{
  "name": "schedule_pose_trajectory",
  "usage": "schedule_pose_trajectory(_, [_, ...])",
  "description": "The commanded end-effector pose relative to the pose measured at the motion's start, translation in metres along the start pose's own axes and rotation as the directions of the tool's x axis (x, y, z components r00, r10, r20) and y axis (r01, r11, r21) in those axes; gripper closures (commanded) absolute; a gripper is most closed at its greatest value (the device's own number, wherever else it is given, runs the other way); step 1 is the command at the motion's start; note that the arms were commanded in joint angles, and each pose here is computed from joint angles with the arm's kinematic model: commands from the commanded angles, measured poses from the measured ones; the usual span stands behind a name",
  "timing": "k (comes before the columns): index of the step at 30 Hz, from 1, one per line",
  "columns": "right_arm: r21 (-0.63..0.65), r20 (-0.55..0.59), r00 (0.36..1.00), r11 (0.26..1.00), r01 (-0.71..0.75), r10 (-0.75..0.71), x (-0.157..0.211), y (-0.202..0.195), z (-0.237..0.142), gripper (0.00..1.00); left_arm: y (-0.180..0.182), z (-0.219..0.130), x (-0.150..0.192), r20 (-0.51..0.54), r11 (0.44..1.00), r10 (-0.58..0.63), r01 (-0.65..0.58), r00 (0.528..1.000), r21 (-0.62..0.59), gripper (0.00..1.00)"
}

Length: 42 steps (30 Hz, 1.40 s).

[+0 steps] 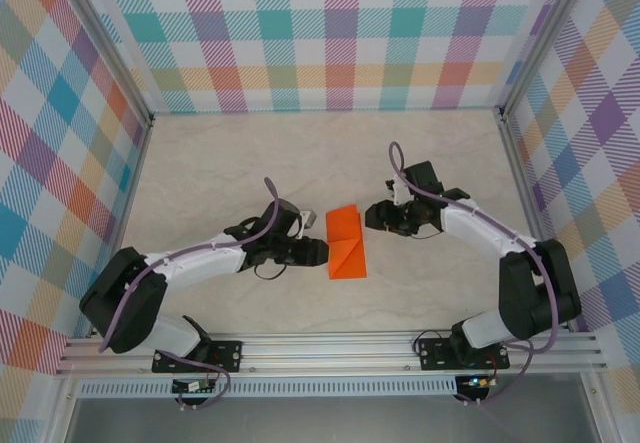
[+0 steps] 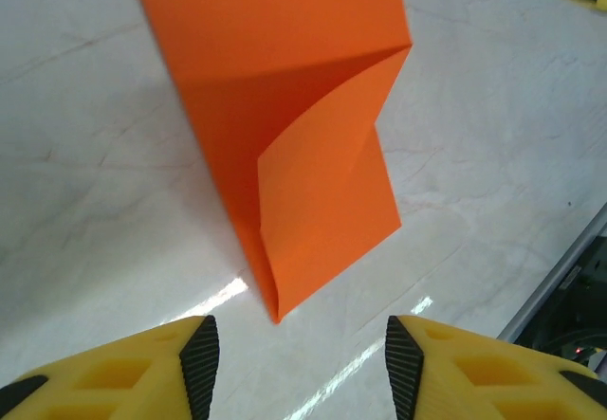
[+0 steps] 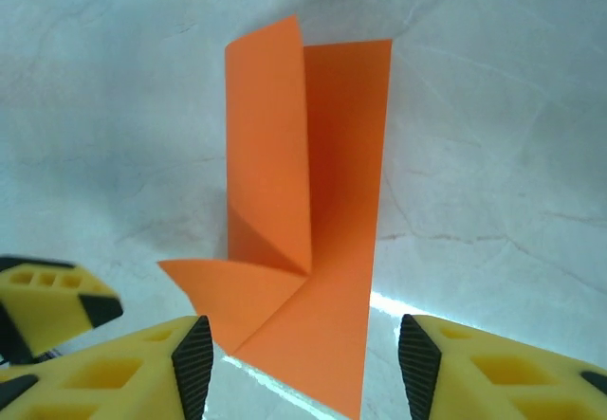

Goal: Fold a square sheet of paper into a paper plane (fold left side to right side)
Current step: Turn over the paper at the center of the table.

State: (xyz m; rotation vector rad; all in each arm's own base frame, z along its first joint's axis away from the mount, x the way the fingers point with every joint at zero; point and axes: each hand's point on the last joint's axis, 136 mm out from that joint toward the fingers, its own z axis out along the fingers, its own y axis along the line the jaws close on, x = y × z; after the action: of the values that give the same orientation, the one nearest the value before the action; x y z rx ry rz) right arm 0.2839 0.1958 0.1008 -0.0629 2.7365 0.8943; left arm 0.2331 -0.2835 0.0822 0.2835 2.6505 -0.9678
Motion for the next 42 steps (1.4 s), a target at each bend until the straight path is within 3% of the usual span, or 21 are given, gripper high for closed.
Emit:
schedule_pose_trajectory(1, [-0.074, -0.014, 1.000, 0.997, -0.015, 0.014, 0.017, 0.006, -0.002, 0.37, -0.007, 0.011, -0.018, 0.021, 1.000, -0.007, 0.007, 1.000, 0.029, 0.47])
schedule_pose_trajectory(6, [-0.175, -0.051, 0.998, 0.984, -0.042, 0.033, 0.034, 0.014, 0.004, 0.31, -0.008, 0.029, -0.030, 0.021, 0.999, -0.017, 0.016, 1.000, 0.039, 0.52])
schedule_pose_trajectory(14, [-0.239, -0.106, 0.994, 0.969, -0.058, 0.034, 0.038, 0.026, 0.034, 0.31, 0.004, 0.036, -0.035, 0.033, 0.999, -0.024, 0.025, 0.999, -0.029, 0.78])
schedule_pose_trajectory(24, [-0.261, -0.172, 0.985, 0.963, -0.069, 0.024, 0.028, 0.038, 0.073, 0.38, 0.020, 0.035, -0.031, 0.033, 0.994, -0.034, 0.037, 0.999, -0.102, 0.84])
schedule_pose_trajectory(33, [-0.280, -0.202, 0.979, 0.957, -0.071, 0.013, 0.027, 0.044, 0.083, 0.66, 0.026, 0.011, -0.038, 0.088, 0.984, 0.026, -0.009, 0.996, -0.180, 0.74])
schedule_pose_trajectory(39, [-0.298, -0.165, 0.986, 0.954, -0.017, -0.033, 0.024, 0.053, 0.068, 0.92, 0.019, -0.023, -0.038, 0.149, 0.981, 0.062, -0.033, 0.987, -0.192, 0.48])
schedule_pose_trajectory(42, [-0.316, -0.123, 0.991, 0.949, 0.007, -0.048, 0.016, 0.061, 0.053, 1.00, 0.010, -0.045, -0.042, 0.219, 0.987, 0.055, -0.019, 0.974, -0.162, 0.34])
